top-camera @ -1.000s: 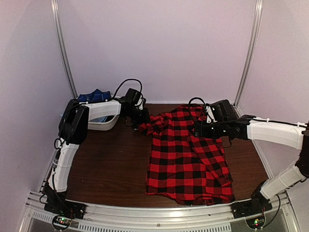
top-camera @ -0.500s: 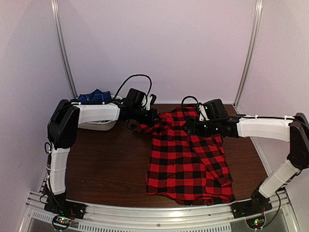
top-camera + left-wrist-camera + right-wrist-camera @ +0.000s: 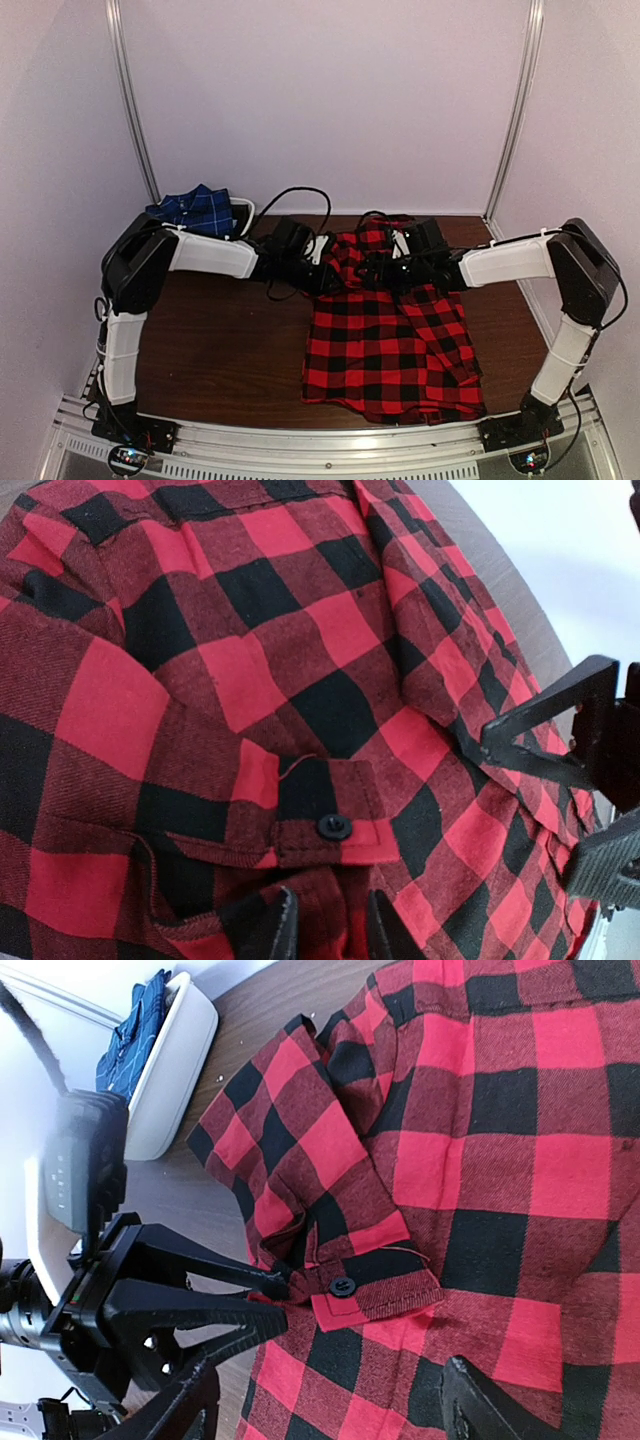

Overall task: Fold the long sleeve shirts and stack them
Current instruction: Place the sleeve of the 1/3-folded shirt, then pick up the sleeve from the 1/3-folded shirt.

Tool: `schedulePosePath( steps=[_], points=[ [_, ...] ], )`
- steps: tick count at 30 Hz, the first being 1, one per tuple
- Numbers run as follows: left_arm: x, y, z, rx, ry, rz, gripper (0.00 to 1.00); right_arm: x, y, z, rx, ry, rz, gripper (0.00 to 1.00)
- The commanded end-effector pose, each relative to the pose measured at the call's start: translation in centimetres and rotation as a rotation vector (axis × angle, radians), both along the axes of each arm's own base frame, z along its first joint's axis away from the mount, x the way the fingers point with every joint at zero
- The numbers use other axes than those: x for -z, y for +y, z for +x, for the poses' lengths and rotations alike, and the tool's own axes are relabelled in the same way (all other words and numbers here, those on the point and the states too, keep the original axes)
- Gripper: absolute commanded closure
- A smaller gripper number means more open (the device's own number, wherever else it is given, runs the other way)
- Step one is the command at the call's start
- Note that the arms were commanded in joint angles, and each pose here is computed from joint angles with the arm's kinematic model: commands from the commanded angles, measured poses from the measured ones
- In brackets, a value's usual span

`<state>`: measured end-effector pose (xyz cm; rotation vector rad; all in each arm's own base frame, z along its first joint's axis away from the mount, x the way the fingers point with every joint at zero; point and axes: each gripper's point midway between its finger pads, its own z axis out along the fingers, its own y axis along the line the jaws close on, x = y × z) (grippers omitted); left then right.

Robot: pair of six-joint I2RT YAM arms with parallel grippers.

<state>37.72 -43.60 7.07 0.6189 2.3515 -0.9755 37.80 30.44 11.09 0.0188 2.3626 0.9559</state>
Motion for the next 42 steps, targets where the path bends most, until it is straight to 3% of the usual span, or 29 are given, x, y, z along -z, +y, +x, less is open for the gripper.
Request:
schedulePosePath(
  steps=[1,7,16,28,42],
  points=[
    [-1.3,-0.6,-0.3,0.034,-0.056,-0.041,0.70,0.0,1.0,0.3,-0.012,0.014,0.082,0.23],
    [-2.8,0.3,-1.3,0.024,-0.065,-0.058,0.62,1.7,1.2,-0.1,-0.015,0.050,0.074,0.24],
    [-3.5,3.0,-1.1,-0.073,-0.058,-0.010,0.62,4.0,2.0,-0.6,-0.028,0.099,0.067,0.35],
    [-2.3,4.4,-0.6,-0.103,-0.023,0.004,0.62,5.9,3.6,-2.5,-0.071,0.157,0.104,0.35],
    [-2.2,4.6,-0.7,-0.103,-0.018,0.011,0.62,6.7,4.8,-1.5,-0.068,0.172,0.146,0.37]
  ],
)
